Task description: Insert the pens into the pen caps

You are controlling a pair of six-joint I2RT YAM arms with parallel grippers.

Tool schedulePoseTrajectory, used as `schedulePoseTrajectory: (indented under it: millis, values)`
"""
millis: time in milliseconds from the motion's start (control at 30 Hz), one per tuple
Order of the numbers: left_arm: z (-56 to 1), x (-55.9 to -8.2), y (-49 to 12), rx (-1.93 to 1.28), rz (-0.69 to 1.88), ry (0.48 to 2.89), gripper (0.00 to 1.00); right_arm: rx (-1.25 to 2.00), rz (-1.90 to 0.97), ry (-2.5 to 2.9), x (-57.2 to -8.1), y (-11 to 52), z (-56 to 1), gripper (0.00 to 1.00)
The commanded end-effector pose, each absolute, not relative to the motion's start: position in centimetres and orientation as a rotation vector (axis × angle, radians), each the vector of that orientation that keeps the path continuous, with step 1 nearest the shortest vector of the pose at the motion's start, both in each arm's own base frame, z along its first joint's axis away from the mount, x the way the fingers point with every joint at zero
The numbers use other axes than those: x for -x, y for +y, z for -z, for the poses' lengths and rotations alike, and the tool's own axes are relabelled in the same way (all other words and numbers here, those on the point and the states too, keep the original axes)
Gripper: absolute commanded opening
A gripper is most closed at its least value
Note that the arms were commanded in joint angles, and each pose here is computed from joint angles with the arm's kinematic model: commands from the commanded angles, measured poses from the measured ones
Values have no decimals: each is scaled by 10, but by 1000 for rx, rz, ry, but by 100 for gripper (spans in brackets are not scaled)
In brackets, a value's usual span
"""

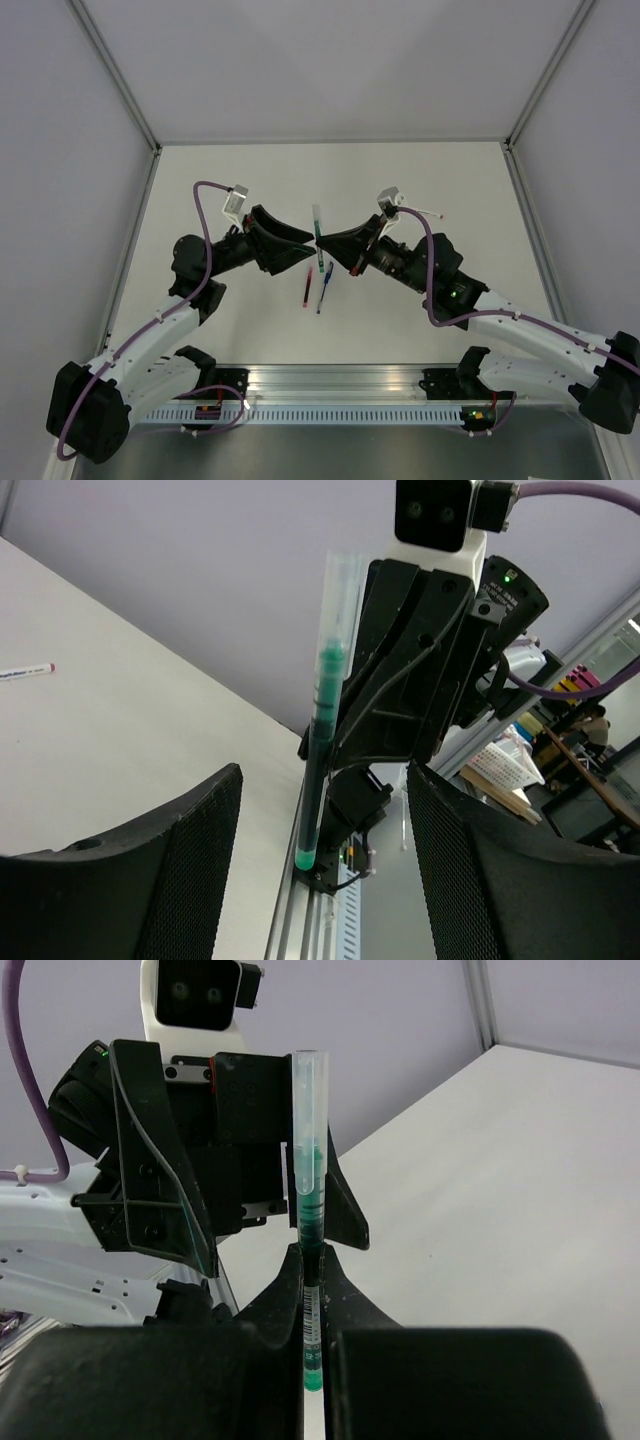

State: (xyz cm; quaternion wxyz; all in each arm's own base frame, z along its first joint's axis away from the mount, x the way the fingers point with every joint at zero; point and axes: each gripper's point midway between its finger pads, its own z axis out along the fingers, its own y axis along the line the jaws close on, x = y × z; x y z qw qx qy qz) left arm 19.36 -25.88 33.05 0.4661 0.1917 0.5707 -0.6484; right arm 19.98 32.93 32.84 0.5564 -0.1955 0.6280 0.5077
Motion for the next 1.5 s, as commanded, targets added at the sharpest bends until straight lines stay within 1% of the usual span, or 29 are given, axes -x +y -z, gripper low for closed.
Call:
schedulePoseTrajectory:
  millis: [0, 100, 267, 533, 867, 1167, 1200, 1233, 1267, 1333, 1367, 1467]
  values:
    - [-338, -180, -261, -556, 1631, 1361, 72, 428, -1188, 1375, -201, 320, -371, 0]
    - [-338, -173, -261, -592, 1645, 1354, 74, 408, -1175, 1369, -203, 316, -376, 0]
    - [-334, -169, -261, -617, 1654, 1349, 72, 398, -1204, 1358, -199, 315, -382, 0]
    - [-329, -169, -267, -654, 1725, 1350, 61, 388, -1226, 1344, -202, 321, -389, 0]
    - [-325, -171, -276, -680, 1728, 1359, 53, 386, -1237, 1359, -205, 328, -382, 0]
    - [-321, -173, -284, -693, 1712, 1404, 30, 382, -1247, 1367, -208, 333, -374, 0]
    - [-321, -173, -285, -691, 1714, 1406, 23, 382, -1247, 1369, -209, 334, -373, 0]
    - [-321, -172, -284, -692, 1716, 1405, 19, 384, -1247, 1374, -209, 335, -371, 0]
    - [-322, -171, -284, -691, 1718, 1403, 12, 382, -1250, 1372, -210, 336, -370, 0]
    - [-322, -171, -283, -688, 1715, 1404, 4, 382, -1252, 1378, -209, 336, -366, 0]
    - [-320, -172, -283, -680, 1710, 1416, 2, 384, -1250, 1380, -209, 336, -365, 0]
    - [-317, -173, -282, -666, 1691, 1443, 2, 385, -1234, 1392, -210, 334, -362, 0]
